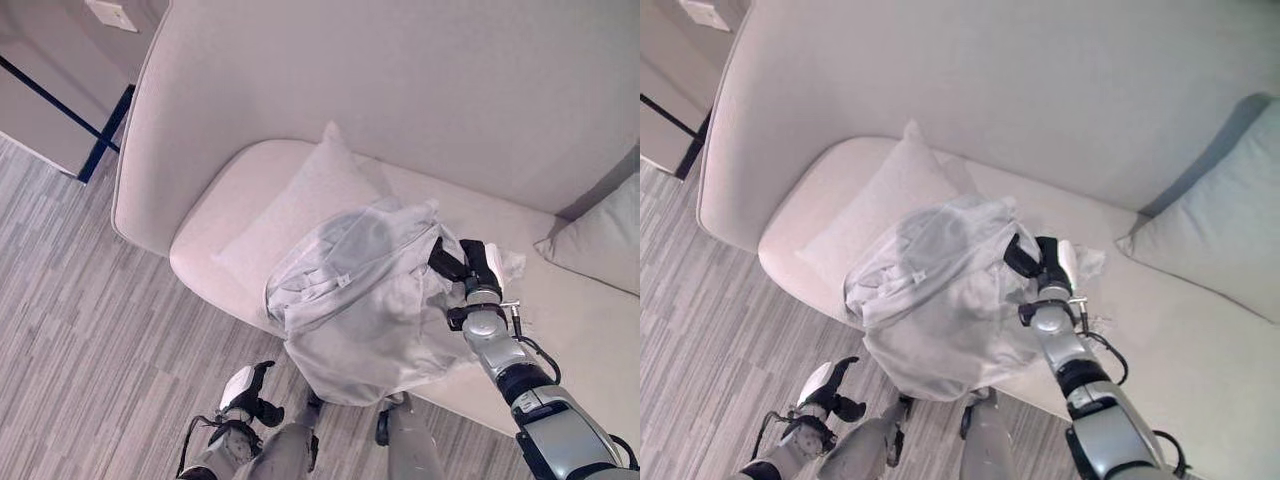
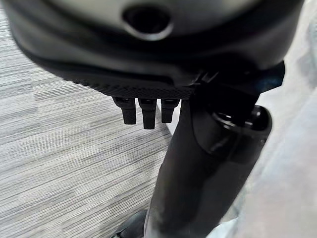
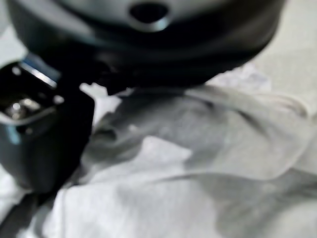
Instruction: Hang the clothes on the sofa on the clothes rack.
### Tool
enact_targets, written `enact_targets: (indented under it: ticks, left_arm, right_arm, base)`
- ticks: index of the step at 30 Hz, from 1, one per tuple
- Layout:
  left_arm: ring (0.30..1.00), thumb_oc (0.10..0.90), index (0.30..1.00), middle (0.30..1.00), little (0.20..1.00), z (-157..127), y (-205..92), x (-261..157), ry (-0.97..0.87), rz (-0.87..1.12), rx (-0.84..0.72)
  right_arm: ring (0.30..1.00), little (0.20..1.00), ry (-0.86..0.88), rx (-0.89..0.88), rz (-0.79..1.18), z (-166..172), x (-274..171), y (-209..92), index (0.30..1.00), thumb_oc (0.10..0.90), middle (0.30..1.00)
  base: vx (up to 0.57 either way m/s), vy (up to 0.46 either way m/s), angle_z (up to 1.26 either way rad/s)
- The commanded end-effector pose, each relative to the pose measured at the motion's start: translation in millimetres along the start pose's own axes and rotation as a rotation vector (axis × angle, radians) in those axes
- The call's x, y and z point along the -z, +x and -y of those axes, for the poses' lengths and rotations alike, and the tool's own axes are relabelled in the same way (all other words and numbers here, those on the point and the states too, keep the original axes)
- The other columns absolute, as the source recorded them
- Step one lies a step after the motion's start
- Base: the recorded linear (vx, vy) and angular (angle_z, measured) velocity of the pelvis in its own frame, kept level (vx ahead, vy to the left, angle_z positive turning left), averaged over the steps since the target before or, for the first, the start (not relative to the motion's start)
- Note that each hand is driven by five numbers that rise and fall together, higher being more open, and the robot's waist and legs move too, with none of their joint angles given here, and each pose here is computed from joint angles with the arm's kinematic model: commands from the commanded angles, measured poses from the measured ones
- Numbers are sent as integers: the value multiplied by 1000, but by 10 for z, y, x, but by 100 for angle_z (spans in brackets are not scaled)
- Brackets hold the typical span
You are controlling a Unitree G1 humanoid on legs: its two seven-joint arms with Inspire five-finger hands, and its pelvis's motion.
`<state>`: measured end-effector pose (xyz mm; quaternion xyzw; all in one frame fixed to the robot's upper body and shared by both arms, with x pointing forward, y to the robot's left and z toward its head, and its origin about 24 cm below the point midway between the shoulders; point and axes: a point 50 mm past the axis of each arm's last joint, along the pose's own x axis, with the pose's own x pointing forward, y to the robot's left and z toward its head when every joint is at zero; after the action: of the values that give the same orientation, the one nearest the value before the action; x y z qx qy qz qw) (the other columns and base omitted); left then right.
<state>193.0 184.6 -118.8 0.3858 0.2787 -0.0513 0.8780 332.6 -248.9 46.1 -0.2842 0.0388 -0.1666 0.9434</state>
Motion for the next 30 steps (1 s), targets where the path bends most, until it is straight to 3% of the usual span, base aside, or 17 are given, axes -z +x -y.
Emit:
enact_targets:
  ticks: [1, 6, 11, 18, 21, 24, 26, 28, 30]
  left_arm:
    - [900, 800, 900, 900, 900, 29, -126, 265, 60, -67, -11]
    - [900, 800, 900, 900, 900, 82, -204, 379, 109, -88, 26]
    - [900, 800, 900, 900, 900, 114, -281, 494, 122, -121, 54]
    - [900, 800, 900, 900, 900, 159, -353, 598, 121, -168, 75]
    - [900, 800, 900, 900, 900, 140, -345, 580, 102, -162, 53]
    - [900, 800, 900, 900, 900, -106, -210, 392, 47, -77, -85]
    - [900, 800, 900, 900, 900, -178, -179, 335, 18, -56, -121]
    - [900, 800, 900, 900, 900, -417, -100, 117, -71, 38, -229]
    - [900, 800, 900, 900, 900, -478, -90, 72, -89, 58, -250]
  right_arm:
    - [300, 300, -90, 147, 79, 331, -22, 28, 300, 400, 300]
    - [300, 300, -306, 326, 99, 873, 82, -17, 300, 400, 300]
    - [300, 300, -383, 369, 61, 1060, 134, -3, 300, 400, 300]
    - [300, 300, -278, 477, 28, 1126, 144, -20, 300, 400, 300]
    - [300, 300, -278, 613, 88, 1280, -9, -30, 300, 400, 300]
    - [300, 300, -334, 917, 279, 1740, -529, -54, 300, 400, 300]
    - [300, 300, -323, 961, 327, 1794, -671, -60, 300, 400, 300]
    - [300, 300, -299, 1088, 480, 1973, -1144, -93, 300, 400, 300]
    - [300, 300, -301, 1102, 508, 1994, -1247, -92, 300, 400, 300]
  base:
    - [49, 68, -15]
    - [52, 92, -6]
    - [51, 90, -14]
    - [28, 47, -5]
    - [31, 41, 1]
    - [56, 28, 3]
    - [39, 10, 10]
    - [-5, 11, -4]
    - [-10, 17, -6]
